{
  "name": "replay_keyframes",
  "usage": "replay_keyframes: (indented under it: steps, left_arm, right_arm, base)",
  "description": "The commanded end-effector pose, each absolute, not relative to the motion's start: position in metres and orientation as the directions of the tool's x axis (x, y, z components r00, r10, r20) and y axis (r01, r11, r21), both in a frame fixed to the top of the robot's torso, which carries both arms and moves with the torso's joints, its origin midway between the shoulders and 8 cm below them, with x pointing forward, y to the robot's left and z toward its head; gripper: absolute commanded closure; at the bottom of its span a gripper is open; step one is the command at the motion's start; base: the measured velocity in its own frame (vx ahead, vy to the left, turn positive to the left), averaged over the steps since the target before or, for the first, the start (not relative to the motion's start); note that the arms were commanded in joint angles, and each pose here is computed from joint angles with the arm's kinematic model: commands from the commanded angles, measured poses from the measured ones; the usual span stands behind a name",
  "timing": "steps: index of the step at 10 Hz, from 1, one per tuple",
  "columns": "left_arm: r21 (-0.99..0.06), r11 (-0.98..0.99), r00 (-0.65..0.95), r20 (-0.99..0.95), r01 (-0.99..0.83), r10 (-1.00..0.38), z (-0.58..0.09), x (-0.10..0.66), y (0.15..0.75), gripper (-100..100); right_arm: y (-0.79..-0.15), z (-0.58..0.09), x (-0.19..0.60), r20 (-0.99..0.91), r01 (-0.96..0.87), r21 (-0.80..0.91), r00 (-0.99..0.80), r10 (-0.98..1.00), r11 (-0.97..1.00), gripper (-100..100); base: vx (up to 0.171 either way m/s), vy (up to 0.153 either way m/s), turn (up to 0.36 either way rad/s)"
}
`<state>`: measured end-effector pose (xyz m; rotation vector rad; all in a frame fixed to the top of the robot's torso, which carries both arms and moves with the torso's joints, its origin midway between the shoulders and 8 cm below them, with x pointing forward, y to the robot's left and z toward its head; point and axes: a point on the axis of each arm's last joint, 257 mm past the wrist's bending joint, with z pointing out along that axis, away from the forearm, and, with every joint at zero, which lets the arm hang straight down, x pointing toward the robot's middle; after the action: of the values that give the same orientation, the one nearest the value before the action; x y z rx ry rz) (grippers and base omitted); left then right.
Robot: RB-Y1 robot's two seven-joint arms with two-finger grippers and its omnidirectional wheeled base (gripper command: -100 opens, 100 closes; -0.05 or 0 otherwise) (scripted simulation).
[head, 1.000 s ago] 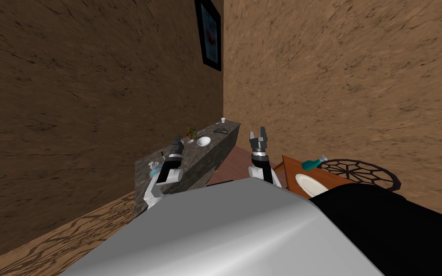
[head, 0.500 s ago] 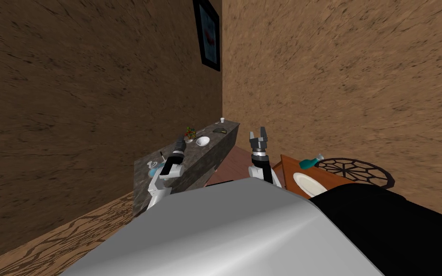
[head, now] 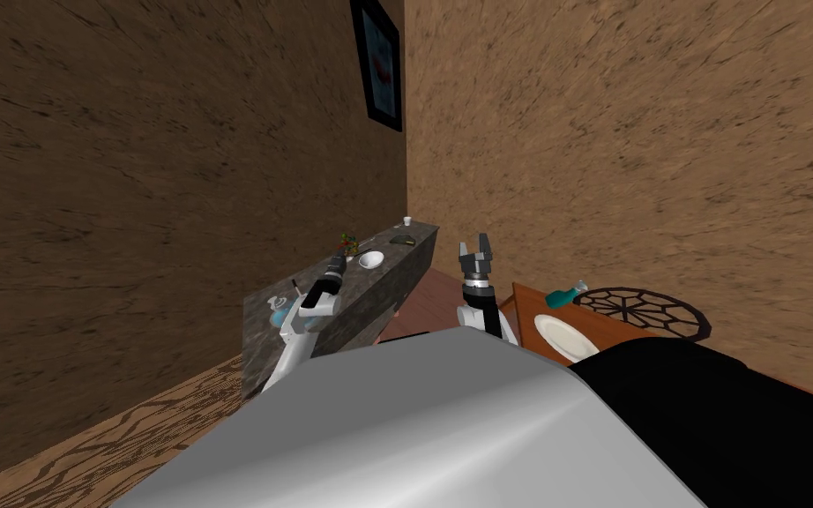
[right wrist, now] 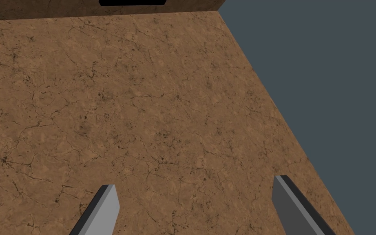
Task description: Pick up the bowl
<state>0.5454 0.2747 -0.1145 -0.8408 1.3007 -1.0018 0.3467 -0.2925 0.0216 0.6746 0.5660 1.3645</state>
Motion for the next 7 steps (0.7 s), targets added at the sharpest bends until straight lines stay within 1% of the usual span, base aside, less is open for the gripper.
replay_keyframes:
  steps: [1, 7]
  left_arm:
    - [-0.926, 0.369, -0.019, -0.371, 0.077, -0.928, -0.121, 0.553, 0.274, -100]
    - [-0.913, 0.401, -0.089, -0.395, -0.07, -0.914, -0.151, 0.588, 0.275, -100]
  right_arm:
    - [-0.293, 0.022, 0.347, 0.02, -0.687, 0.723, 0.129, 0.992, 0.075, 0]
    - [-0.293, 0.022, 0.347, 0.019, -0.687, 0.723, 0.129, 0.991, 0.075, 0]
  base:
    - [-0.014, -0.009, -0.026]
    - [-0.013, 0.001, -0.042]
